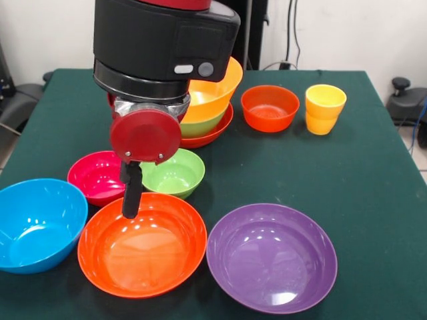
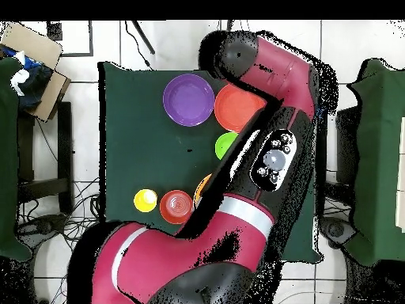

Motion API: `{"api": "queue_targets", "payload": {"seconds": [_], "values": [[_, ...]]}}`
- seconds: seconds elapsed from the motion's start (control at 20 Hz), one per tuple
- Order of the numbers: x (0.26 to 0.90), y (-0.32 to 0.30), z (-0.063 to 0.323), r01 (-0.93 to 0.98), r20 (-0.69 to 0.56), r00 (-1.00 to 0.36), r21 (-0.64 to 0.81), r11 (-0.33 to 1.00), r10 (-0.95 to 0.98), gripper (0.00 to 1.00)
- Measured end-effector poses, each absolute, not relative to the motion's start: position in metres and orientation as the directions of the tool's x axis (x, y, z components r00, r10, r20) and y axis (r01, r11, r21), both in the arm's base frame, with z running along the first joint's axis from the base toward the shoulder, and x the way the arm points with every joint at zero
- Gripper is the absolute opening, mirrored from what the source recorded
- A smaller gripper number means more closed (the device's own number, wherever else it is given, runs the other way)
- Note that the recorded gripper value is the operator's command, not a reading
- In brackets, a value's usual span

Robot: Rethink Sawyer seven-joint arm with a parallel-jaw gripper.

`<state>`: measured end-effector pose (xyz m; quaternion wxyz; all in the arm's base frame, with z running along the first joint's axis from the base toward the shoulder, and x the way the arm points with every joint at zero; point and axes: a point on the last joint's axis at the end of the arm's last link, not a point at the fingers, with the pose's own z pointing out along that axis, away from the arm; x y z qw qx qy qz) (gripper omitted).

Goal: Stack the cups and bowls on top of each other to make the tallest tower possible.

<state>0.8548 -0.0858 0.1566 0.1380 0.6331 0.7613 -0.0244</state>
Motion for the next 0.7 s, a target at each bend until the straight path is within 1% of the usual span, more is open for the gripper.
{"api": "queue_targets", "payload": {"seconds": [0.7], "values": [[0.8552, -0.0854, 0.1559, 0.971, -0.236, -0.156, 0.141, 0.193, 0.959, 1.0]]}}
